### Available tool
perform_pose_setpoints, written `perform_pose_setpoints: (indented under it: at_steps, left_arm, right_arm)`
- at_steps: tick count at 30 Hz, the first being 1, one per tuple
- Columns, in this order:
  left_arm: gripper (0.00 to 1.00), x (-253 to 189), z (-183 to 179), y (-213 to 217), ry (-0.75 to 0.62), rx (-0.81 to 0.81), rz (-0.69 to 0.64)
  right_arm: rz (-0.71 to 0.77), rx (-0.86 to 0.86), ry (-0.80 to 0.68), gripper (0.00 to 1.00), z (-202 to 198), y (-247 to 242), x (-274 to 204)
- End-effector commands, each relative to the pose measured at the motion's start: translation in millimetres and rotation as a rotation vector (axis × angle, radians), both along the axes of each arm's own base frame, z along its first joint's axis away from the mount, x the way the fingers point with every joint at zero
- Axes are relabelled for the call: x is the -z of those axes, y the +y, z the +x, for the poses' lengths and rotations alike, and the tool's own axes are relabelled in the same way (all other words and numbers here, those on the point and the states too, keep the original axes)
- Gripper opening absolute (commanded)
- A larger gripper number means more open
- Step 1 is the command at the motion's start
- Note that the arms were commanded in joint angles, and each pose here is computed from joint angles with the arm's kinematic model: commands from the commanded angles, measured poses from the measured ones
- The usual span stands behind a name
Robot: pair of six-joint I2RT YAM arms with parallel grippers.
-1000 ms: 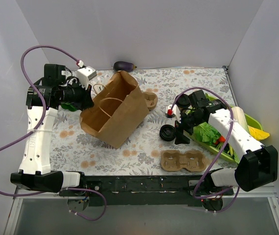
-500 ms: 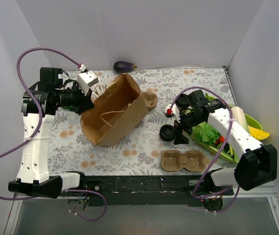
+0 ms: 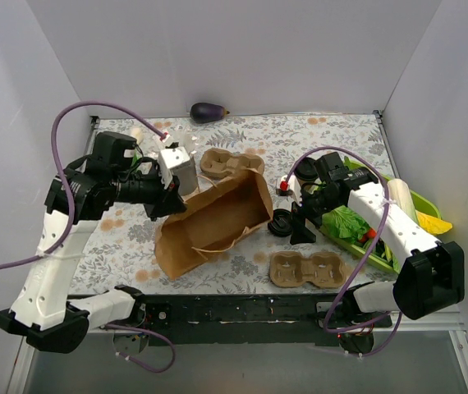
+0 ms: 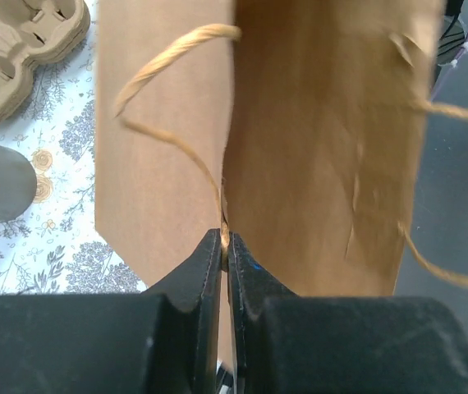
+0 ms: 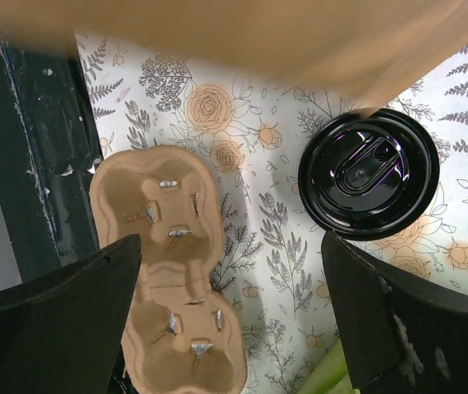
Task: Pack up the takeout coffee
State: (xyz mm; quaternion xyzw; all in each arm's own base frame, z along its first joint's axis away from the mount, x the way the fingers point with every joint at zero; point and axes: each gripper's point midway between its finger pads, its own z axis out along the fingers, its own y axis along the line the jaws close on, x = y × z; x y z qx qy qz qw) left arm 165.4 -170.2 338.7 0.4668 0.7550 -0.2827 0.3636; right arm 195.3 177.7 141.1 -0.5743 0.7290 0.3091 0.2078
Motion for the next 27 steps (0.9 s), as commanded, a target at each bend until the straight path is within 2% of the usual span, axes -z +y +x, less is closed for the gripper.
perform_pose_setpoints:
  at_steps: [1,5,9,11,19,25,27]
  left_arm:
    - [0.00,3.2,-0.5,-3.1,0.058,-0.013,0.015]
    - [0.00,-3.7,-1.0,-5.9,0.061,-0.024,0.004]
    - [0.00,12.7,-3.3,-6.2,0.096,-0.021,0.043]
    - [0.00,15.2,3.1,-7.3,0.098,-0.023,0.057]
    - [0.00,15.7,12.9,-4.4,0.048,-0.015,0.092]
    - [0.00,25.1,25.9,6.9,0.009,-0.057,0.169]
    - [0.08,27.0,33.9,10.1,-0.003,-0.076,0.199]
  right_arm:
    - [0.019,-0.012,-0.004,0.98,-3.2,2.2,-8.7]
    - [0.079,-0.021,-0.039,0.98,-2.6,9.5,-35.4]
    - [0.140,-0.030,-0.056,0.98,5.2,21.9,-54.1]
    - [0.125,-0.029,-0.050,0.97,12.5,26.2,-47.3]
    - [0.060,-0.024,-0.208,0.90,65.3,42.9,-48.5]
    - [0.048,-0.070,-0.230,0.92,70.7,43.8,-36.6]
    - [0.089,-0.105,-0.222,0.93,65.2,49.4,-35.3]
